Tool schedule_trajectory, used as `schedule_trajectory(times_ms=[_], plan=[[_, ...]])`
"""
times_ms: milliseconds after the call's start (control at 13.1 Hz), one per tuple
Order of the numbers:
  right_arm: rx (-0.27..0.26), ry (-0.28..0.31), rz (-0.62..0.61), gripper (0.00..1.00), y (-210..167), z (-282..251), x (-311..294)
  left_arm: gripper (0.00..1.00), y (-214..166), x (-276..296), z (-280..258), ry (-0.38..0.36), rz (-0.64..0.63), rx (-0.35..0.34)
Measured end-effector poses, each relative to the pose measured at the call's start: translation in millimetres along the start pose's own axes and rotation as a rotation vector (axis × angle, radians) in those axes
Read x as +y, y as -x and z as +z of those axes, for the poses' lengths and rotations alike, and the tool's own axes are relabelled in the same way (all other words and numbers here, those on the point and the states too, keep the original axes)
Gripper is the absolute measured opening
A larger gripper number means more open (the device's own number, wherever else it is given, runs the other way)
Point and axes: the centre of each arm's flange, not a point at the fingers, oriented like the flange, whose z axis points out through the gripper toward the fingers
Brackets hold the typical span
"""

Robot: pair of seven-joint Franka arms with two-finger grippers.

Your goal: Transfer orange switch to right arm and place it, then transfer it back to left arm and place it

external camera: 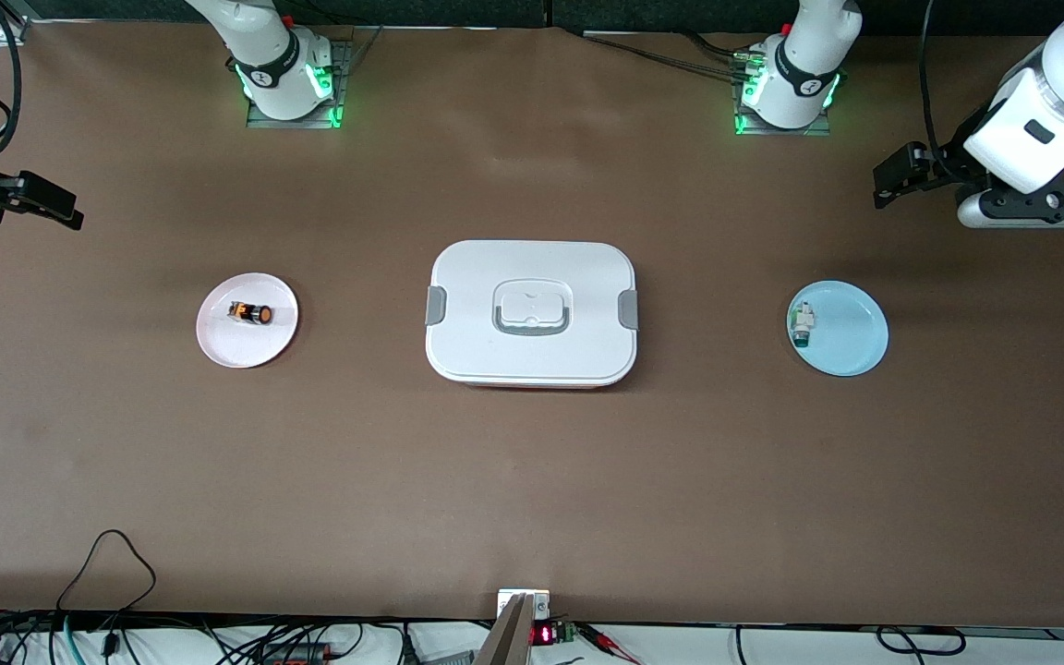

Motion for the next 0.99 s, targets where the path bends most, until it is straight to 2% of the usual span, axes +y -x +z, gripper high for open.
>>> schedule_trajectory(times_ms=[229, 993], plan=[[0.018, 0.0, -0.006, 1.0, -0.1, -9.9, -1.1, 1.0, 0.0, 0.0, 0.1, 0.0, 0.0, 0.0], [0.021, 0.001, -0.018, 1.0, -2.0, -11.6, -7.7, 1.0, -0.9, 0.0, 1.3, 0.0, 0.0, -0.003]])
